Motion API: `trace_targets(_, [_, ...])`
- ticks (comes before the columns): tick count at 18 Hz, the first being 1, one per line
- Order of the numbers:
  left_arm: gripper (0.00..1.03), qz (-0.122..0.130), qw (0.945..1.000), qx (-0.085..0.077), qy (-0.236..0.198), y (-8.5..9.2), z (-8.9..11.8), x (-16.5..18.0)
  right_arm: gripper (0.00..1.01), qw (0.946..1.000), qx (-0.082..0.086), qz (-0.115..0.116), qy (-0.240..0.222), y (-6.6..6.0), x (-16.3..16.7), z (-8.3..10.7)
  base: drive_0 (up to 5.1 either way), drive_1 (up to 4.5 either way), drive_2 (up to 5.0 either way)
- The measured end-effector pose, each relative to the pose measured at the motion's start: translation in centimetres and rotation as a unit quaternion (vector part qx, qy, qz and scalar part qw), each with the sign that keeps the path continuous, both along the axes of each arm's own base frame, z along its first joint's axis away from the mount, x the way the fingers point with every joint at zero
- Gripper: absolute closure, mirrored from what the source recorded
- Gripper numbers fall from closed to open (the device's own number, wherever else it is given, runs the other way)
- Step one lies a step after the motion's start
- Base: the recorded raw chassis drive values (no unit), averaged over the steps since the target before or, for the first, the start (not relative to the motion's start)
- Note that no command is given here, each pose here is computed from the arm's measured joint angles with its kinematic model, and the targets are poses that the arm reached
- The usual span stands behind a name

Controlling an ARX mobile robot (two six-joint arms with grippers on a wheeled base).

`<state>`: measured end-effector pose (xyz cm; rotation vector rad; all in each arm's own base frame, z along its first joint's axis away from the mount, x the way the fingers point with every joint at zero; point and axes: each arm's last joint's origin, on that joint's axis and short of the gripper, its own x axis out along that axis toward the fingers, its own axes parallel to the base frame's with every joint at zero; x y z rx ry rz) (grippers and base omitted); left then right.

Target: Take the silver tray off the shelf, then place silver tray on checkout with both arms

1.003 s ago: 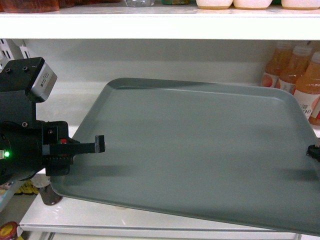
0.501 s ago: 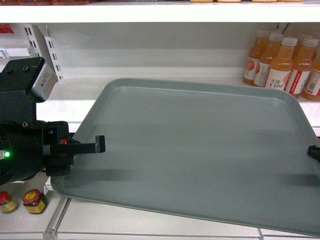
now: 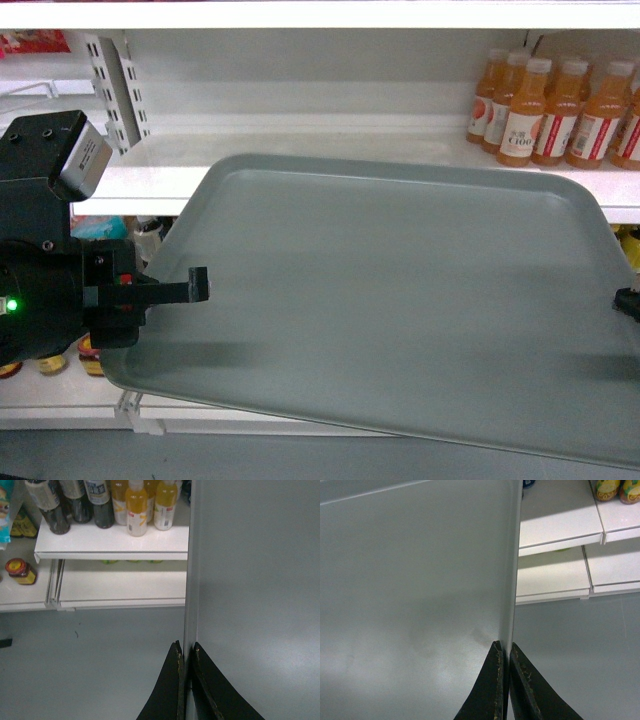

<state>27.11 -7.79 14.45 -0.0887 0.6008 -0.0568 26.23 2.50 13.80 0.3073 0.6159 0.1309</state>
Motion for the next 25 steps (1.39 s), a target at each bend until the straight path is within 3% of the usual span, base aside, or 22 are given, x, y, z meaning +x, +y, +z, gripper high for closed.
trace_targets(25, [1.0, 0.0, 1.0, 0.0, -0.001, 0.04, 0.02, 0.02, 0.99, 1.0, 0.001, -0.001, 0.0, -0.03, 0.0, 0.0, 0.1, -4.19, 4.4])
